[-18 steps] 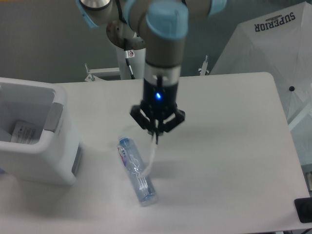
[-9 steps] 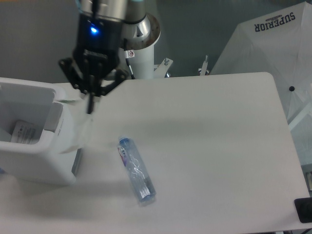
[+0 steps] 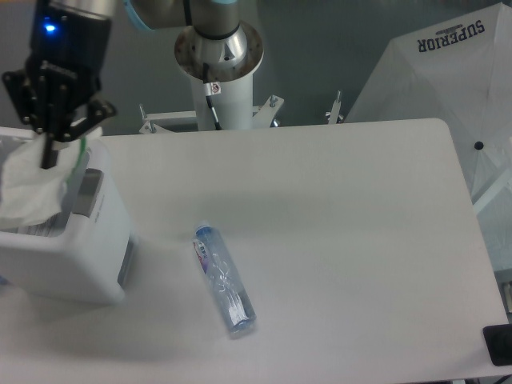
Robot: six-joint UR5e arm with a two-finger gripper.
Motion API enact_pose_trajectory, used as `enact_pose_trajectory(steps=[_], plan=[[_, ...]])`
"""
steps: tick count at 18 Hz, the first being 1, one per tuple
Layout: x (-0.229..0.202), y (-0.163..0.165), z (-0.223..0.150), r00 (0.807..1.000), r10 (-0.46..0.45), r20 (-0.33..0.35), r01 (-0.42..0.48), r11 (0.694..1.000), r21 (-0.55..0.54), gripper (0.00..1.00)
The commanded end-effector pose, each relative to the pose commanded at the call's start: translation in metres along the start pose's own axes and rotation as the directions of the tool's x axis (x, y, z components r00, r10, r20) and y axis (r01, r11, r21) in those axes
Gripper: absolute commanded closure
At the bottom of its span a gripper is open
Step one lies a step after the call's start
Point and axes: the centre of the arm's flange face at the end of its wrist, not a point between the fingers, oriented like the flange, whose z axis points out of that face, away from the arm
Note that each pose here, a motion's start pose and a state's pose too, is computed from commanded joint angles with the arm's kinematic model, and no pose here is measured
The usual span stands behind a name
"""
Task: Place the trash in the trash can
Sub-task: 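Open the gripper to drop the tissue into the bin, then move the gripper back over the clear plastic bottle and lower it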
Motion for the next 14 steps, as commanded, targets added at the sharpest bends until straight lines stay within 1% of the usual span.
enact_pose_trajectory(steps=[3,6,7,9,11,13,14], plan=[[0.012,0.0,0.006,1.0,0.025,-0.016,-0.025,1.0,-0.008,1.0],[0.016,0.006,0.013,0.999,0.025,-0.026,-0.026,0.999,-0.021,1.0],[0.016,0.009,0.017,0.999,0.029,-0.03,-0.029,0.999,-0.029,0.98],[0.017,0.013,0.021,0.995,0.088,-0.037,-0.089,0.995,-0.037,0.81],[0.018,0.019,0.023,0.988,0.147,-0.043,-0.148,0.988,-0.042,0.72],[0.021,0.022,0.022,0.986,0.16,-0.047,-0.162,0.986,-0.042,0.61],[0.022,0.024,0.022,0.986,0.159,-0.047,-0.161,0.986,-0.046,0.46]])
